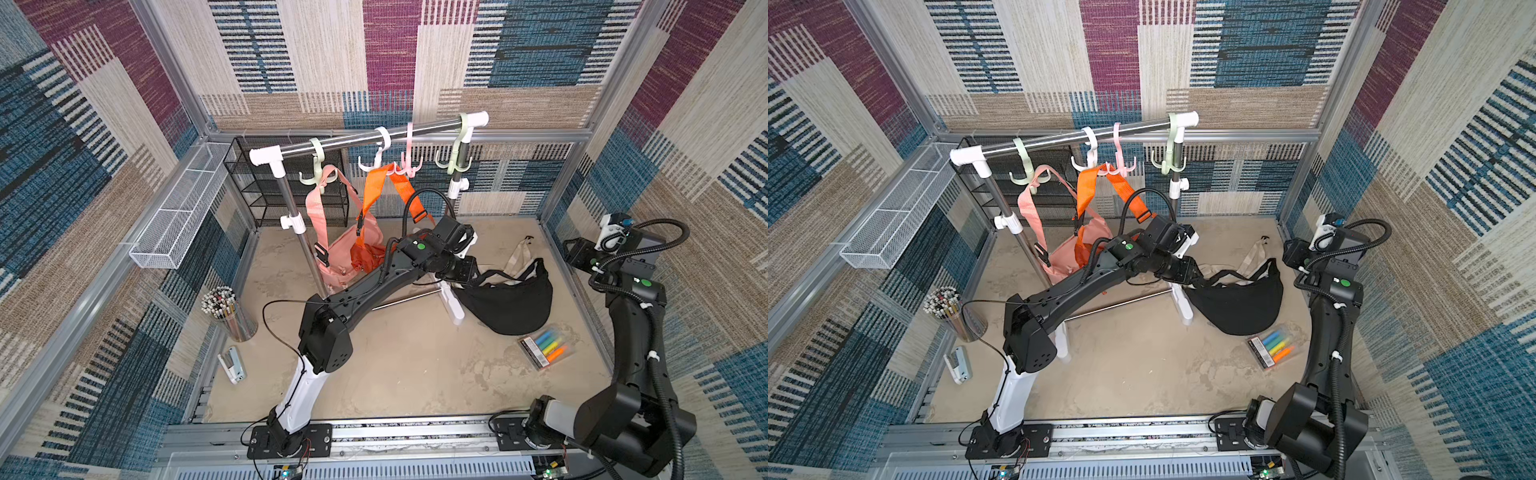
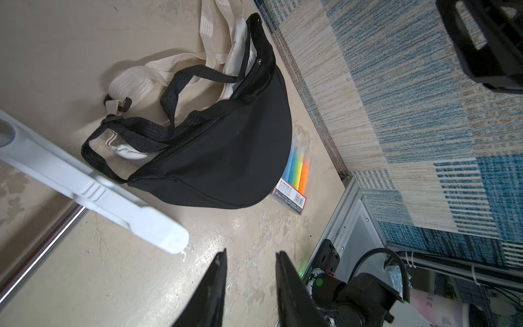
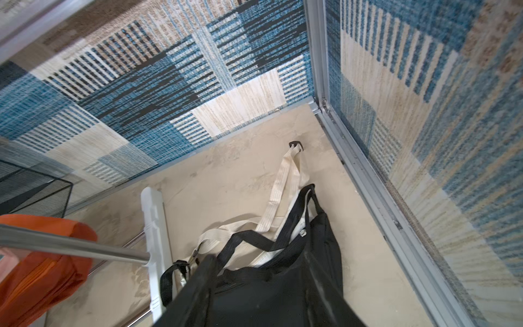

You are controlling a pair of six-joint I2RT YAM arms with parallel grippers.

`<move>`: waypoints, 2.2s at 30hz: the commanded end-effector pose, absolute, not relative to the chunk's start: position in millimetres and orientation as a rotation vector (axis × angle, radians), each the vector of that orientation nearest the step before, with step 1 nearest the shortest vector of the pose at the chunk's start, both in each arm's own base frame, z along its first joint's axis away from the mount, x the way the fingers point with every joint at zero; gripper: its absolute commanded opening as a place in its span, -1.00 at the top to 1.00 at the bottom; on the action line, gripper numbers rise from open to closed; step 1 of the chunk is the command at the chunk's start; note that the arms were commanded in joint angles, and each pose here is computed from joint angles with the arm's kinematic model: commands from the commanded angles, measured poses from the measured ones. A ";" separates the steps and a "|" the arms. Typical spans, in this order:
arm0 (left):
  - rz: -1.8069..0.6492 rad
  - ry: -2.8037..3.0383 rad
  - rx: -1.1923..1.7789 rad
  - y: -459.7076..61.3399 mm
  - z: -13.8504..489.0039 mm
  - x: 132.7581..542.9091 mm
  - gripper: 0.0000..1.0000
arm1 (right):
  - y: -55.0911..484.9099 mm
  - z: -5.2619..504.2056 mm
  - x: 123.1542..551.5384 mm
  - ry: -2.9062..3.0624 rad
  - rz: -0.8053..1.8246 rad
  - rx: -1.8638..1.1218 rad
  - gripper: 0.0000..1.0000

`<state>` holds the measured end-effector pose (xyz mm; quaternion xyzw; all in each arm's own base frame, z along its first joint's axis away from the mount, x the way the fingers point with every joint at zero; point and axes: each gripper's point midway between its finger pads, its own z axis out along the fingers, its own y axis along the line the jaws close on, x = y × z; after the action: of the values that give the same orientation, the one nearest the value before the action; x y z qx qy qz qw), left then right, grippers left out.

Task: Take the bag off the hook
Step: Place the bag inside the bag, then pick up the bag from the hook.

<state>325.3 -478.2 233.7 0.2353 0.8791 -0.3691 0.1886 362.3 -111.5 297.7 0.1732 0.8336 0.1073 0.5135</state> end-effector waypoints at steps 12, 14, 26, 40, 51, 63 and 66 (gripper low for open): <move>-1.093 2.390 0.674 -473.4 252.2 293.8 0.33 | -76.1 325.4 327.1 1.901 0.366 0.380 -0.03; -1.101 2.374 0.682 -472.1 257.4 289.0 0.33 | -73.1 331.4 325.3 1.891 0.378 0.371 -0.03; -1.217 2.214 0.869 -453.0 305.6 245.0 0.32 | -36.6 367.7 318.1 1.785 0.514 0.280 -0.03; -1.111 2.166 0.967 -380.3 320.1 198.3 0.32 | 26.2 391.0 320.2 1.719 0.678 0.106 -0.03; -0.817 2.094 0.835 -303.1 318.3 197.6 0.23 | 69.9 382.0 315.4 1.686 0.732 -0.033 -0.02; -0.555 2.061 0.584 -237.7 310.3 214.6 0.14 | 119.9 381.6 314.5 1.662 0.721 -0.201 -0.02; -0.502 2.083 0.596 -229.0 306.0 214.5 0.13 | 133.0 383.0 316.9 1.652 0.697 -0.240 -0.02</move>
<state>207.8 -242.7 309.4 0.2542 0.8300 -0.2384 0.4354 310.1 131.0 371.5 -0.0959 0.7328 0.3279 0.5884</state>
